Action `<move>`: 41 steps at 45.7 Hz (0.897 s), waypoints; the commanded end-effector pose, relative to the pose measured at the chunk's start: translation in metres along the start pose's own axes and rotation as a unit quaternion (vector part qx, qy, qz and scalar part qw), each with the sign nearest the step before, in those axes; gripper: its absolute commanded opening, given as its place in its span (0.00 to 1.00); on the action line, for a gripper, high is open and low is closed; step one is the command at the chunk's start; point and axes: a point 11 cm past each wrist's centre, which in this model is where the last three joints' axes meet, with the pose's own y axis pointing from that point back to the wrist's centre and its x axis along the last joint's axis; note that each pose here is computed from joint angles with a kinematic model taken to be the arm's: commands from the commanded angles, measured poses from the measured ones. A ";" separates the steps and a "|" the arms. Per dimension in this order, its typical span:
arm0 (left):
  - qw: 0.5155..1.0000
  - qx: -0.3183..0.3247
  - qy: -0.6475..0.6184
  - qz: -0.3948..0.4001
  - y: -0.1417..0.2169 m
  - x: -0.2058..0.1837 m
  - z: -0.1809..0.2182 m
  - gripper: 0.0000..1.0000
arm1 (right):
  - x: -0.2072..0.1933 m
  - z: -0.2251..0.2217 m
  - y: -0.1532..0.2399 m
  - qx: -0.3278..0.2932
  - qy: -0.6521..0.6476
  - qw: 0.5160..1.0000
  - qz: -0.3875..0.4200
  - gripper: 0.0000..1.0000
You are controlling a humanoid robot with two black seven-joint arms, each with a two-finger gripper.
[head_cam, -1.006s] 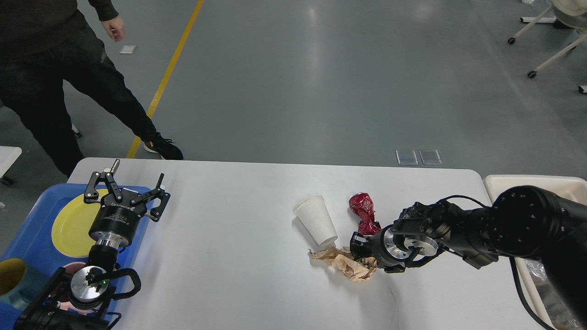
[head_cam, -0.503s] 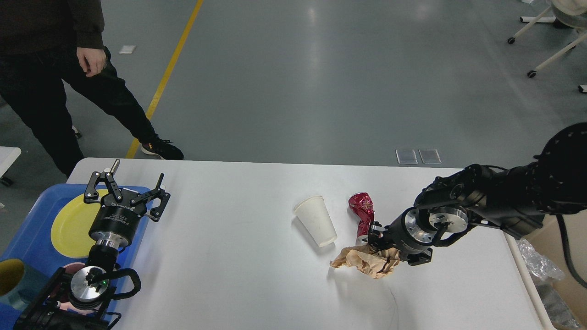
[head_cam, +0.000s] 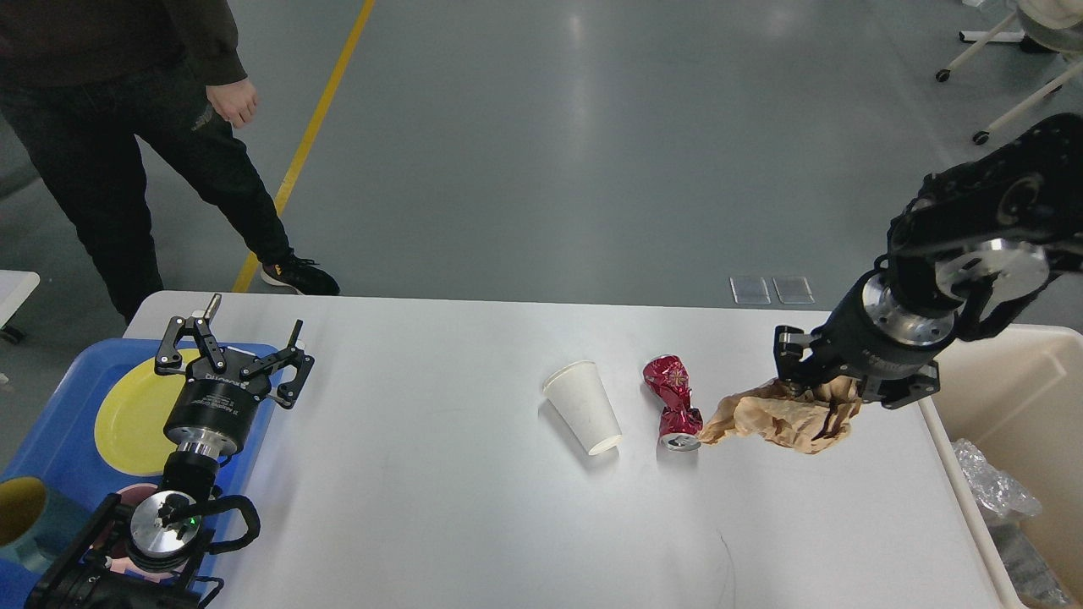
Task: Tidy desktop
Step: 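Carry the brown paper over the white bin and release it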
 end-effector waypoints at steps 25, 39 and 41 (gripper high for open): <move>1.000 -0.001 0.000 0.000 0.000 0.000 0.000 0.97 | 0.047 0.198 -0.031 -0.091 -0.212 0.969 0.091 0.00; 1.000 -0.001 0.001 0.000 0.000 0.000 0.000 0.97 | 0.036 0.317 -0.127 -0.145 -0.306 0.928 0.155 0.00; 1.000 -0.001 0.000 0.000 0.000 0.000 0.000 0.97 | 0.030 0.327 -0.146 -0.154 -0.311 0.923 0.168 0.00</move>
